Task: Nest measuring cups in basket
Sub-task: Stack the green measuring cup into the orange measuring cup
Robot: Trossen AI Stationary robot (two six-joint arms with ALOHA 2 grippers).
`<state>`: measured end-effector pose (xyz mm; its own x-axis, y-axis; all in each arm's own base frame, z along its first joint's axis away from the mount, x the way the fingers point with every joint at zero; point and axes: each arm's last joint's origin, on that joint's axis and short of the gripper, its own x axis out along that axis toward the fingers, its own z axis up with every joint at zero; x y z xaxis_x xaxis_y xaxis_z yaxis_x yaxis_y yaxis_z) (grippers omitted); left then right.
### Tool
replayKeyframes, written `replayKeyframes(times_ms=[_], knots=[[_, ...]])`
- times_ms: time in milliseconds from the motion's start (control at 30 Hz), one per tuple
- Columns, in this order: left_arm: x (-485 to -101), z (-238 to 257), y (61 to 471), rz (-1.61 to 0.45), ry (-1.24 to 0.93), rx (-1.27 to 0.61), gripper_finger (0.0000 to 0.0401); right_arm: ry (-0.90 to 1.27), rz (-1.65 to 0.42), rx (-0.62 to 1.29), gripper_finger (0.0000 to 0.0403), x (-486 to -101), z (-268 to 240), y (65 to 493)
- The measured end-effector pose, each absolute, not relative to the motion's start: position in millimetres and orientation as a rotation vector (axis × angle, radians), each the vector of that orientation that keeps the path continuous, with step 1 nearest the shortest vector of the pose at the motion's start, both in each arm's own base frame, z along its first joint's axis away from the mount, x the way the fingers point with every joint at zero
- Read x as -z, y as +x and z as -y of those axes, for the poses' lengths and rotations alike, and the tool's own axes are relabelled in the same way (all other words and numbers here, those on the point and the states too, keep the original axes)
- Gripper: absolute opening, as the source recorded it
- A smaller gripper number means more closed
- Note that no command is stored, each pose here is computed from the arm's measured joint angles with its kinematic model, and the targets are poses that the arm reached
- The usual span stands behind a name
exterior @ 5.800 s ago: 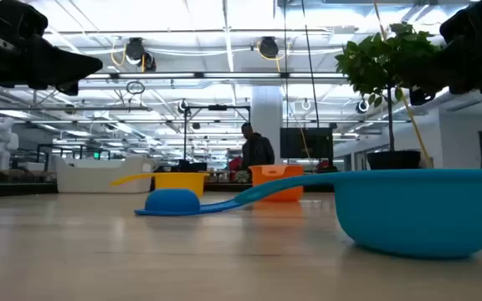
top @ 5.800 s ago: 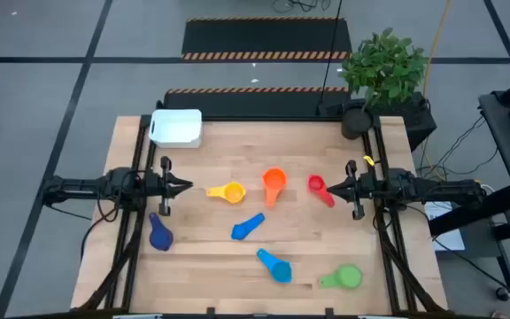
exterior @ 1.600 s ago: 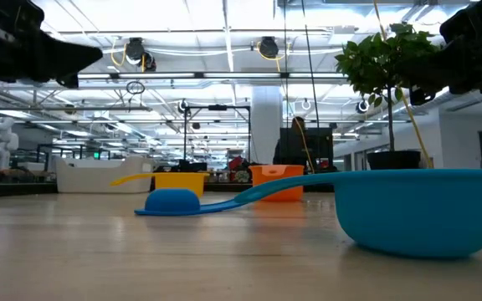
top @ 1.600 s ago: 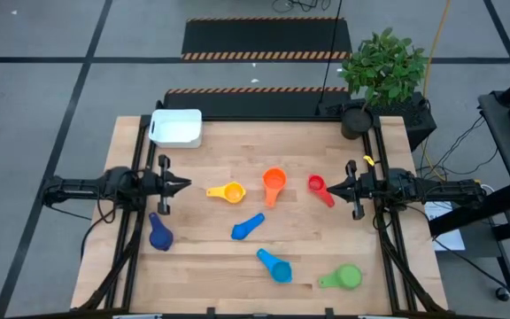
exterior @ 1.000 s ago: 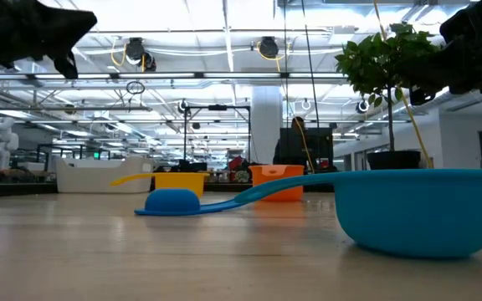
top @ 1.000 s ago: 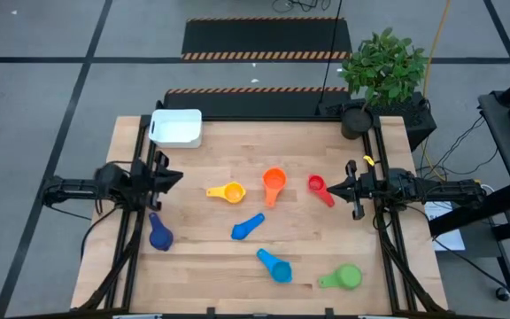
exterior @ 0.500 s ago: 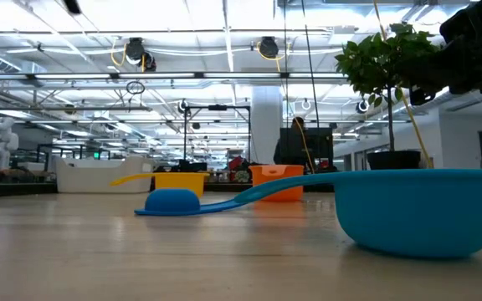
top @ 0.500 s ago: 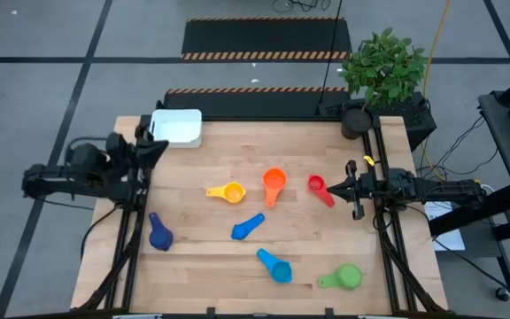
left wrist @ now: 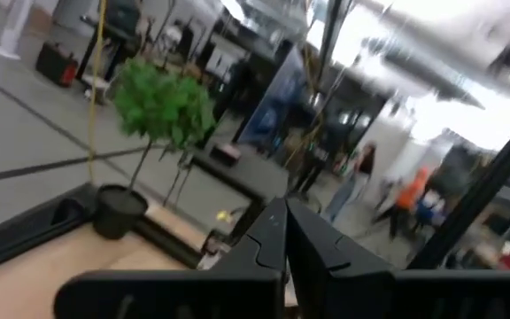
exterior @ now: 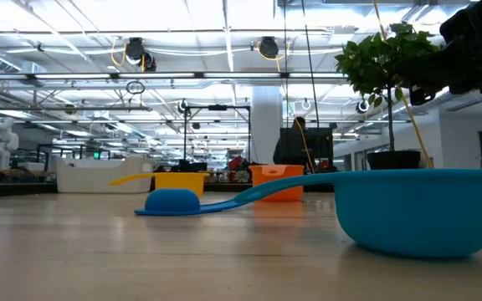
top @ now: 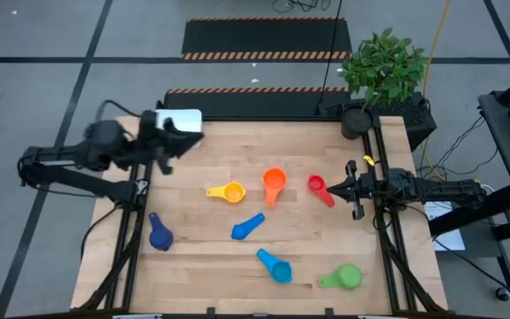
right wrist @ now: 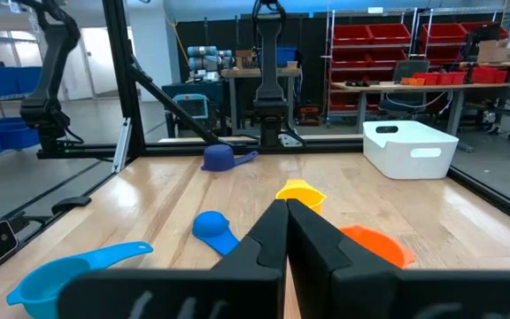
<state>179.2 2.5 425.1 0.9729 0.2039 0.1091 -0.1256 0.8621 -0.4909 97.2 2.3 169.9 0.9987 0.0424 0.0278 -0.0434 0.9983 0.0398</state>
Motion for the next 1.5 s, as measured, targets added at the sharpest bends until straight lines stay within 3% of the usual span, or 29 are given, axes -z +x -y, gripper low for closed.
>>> replayKeyframes(times_ms=[267,433,633,767,833,967,1167,1367,1500], knots=[[-420.1,0.9,210.0,0.04,-0.481,-0.106,0.0005,0.113,0.069,-0.047,0.0,-174.0,-2.3,97.0],[-416.2,0.6,211.0,0.002,-0.457,-0.114,0.0019,0.395,0.166,-0.077,0.0,-184.1,-2.2,95.7],[-415.0,-4.1,209.6,-0.013,-0.402,-0.138,0.0008,1.027,0.393,-0.148,0.0,-204.6,0.8,90.2],[-413.4,-7.7,209.6,-0.026,-0.393,-0.157,0.0004,1.093,0.45,-0.198,0.0,-212.6,0.9,89.5],[-413.0,-9.3,209.5,-0.029,-0.393,-0.166,0.0008,1.111,0.346,-0.145,0.0,-213.0,0.2,95.7],[-410.7,-10.7,209.3,-0.05,-0.396,-0.177,0.0025,1.091,0.175,-0.088,0.0,-264.4,-3.9,107.6],[-404.4,-10.7,208.5,-0.115,-0.394,-0.19,0.0032,1.053,-0.226,-0.104,0.0,-321.9,-22.1,169.8],[-399.9,-10.2,207.8,-0.16,-0.429,-0.194,0.0033,1.084,-0.724,-0.135,0.0002,-320.6,-51.1,235.2],[-398.2,-8.6,207.6,-0.188,-0.45,-0.152,0.0033,1.044,-0.895,-0.279,0.0019,-308.0,-72.1,262.5]])
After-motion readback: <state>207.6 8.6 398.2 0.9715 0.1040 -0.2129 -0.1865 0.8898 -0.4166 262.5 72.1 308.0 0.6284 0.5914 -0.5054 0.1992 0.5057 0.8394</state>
